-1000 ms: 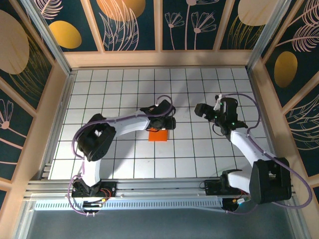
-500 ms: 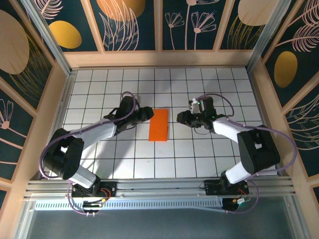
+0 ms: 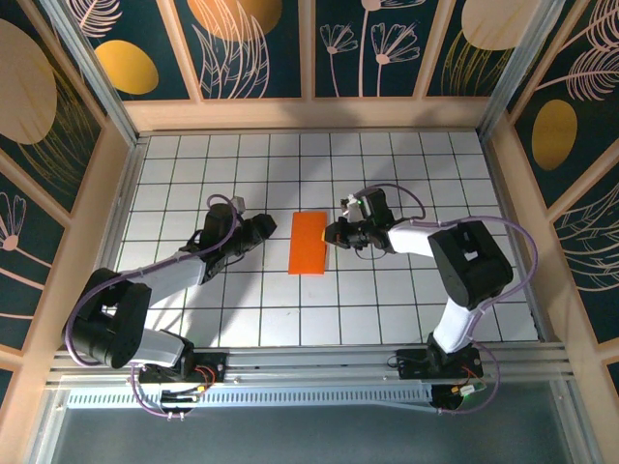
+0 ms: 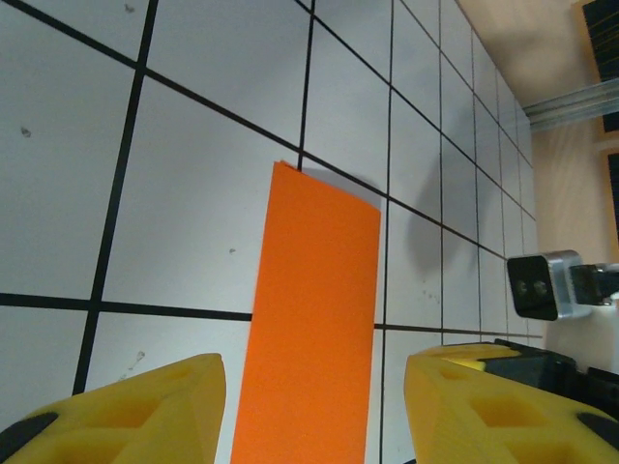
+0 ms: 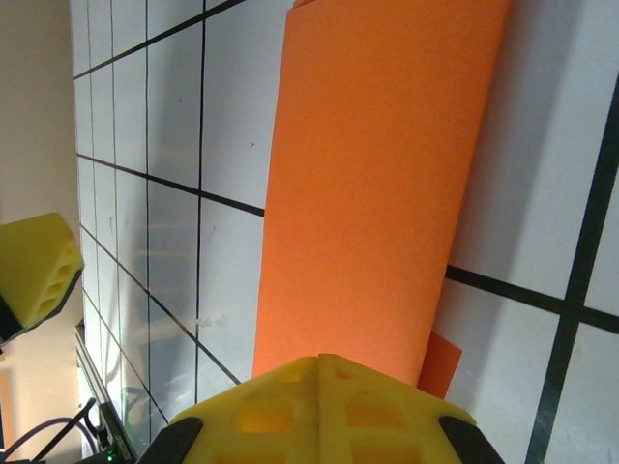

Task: Fold a paper plane with a square sheet of paper (fold left side to right side)
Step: Third fold the triangle at the center of the table.

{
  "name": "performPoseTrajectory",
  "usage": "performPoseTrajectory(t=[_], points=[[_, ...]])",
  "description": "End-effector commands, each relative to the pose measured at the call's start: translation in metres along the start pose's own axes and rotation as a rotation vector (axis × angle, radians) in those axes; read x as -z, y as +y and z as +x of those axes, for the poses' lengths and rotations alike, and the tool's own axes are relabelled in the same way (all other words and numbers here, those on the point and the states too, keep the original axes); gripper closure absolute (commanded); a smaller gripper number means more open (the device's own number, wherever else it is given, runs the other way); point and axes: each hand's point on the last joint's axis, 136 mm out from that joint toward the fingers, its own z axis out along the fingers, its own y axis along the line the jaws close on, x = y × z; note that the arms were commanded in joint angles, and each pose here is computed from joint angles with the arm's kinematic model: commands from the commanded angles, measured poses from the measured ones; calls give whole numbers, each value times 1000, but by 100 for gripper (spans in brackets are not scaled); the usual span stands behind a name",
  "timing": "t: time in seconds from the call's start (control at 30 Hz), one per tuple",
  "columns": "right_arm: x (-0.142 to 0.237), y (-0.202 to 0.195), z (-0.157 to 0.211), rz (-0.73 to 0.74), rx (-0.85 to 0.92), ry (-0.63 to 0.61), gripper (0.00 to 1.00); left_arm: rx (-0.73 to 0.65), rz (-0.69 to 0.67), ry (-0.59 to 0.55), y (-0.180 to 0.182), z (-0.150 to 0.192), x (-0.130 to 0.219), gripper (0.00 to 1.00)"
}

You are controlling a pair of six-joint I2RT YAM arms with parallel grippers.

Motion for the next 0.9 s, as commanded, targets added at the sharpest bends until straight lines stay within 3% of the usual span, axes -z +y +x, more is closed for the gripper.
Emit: performPoseTrajectory(t=[0.0, 0.57, 0.87], points=[[-7, 2, -8, 2, 20, -9, 100, -8, 39, -13, -9, -4, 3, 49], [-24, -41, 11, 123, 3, 66, 100, -49, -23, 106, 7, 15, -11, 58], [-23, -61, 15, 225, 37, 94, 100, -37, -11, 226, 11, 37, -25, 62]])
